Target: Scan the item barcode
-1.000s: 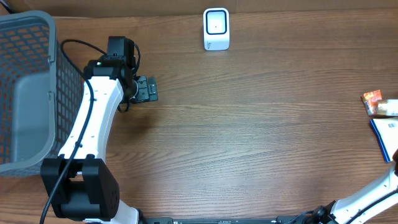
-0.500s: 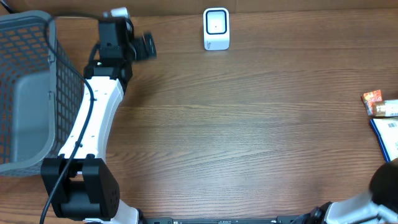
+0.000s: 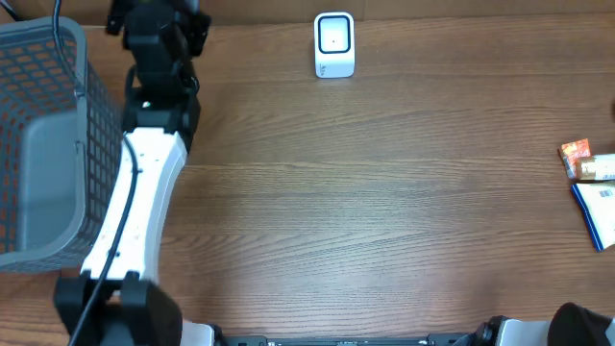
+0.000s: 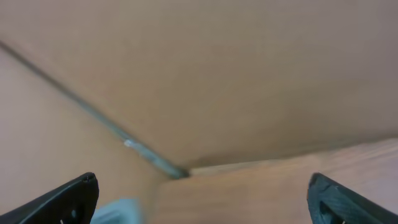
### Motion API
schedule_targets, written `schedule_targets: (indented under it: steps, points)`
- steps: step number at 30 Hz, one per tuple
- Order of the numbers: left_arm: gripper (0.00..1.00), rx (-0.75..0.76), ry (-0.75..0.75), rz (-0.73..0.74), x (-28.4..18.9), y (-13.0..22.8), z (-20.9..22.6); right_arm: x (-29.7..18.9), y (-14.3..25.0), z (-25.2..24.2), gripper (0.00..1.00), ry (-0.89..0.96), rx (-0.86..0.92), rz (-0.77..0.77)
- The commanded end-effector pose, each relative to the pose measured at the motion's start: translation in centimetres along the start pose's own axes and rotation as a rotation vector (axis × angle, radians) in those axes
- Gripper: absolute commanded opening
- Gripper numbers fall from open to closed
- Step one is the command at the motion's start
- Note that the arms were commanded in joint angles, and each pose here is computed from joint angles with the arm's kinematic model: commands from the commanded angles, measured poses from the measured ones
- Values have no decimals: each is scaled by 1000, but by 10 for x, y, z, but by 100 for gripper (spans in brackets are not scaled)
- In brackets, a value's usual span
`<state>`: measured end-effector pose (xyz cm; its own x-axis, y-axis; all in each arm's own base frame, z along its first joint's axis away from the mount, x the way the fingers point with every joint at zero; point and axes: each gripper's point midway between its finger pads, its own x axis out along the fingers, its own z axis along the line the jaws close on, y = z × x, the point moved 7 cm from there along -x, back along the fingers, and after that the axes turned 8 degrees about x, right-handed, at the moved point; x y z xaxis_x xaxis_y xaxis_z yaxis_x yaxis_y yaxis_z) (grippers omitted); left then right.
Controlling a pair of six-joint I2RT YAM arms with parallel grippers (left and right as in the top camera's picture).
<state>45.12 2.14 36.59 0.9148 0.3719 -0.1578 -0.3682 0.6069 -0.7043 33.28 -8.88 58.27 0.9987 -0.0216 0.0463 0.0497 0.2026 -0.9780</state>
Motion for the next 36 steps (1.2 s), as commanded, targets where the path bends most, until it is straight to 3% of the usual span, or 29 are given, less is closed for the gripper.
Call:
schedule_targets:
  steps: [1, 8, 11, 17, 22, 29, 36]
  points:
    - [100, 111, -27, 69, -34, 1, 26, 11, 29, 18, 100, -86, -174, 80]
    - [100, 24, 144, -54, -100, 2, 51, -6, 78, 23, 100, -26, -219, 134]
    - [100, -65, 130, -109, -129, 8, 67, -27, 102, 20, 100, 0, -221, 129]
    - [100, -95, 101, -202, -169, 33, 82, -91, 140, 26, 100, -15, -245, 19]
    - [100, -98, 118, -292, -189, 47, 82, -154, 153, 39, 100, -63, -273, -131]
    - [100, -102, 68, -351, -197, 44, 88, -219, 167, 53, 100, -97, -280, -174]
    - [100, -144, 81, -544, -265, 31, 101, -267, 157, 72, 100, -205, -304, -319]
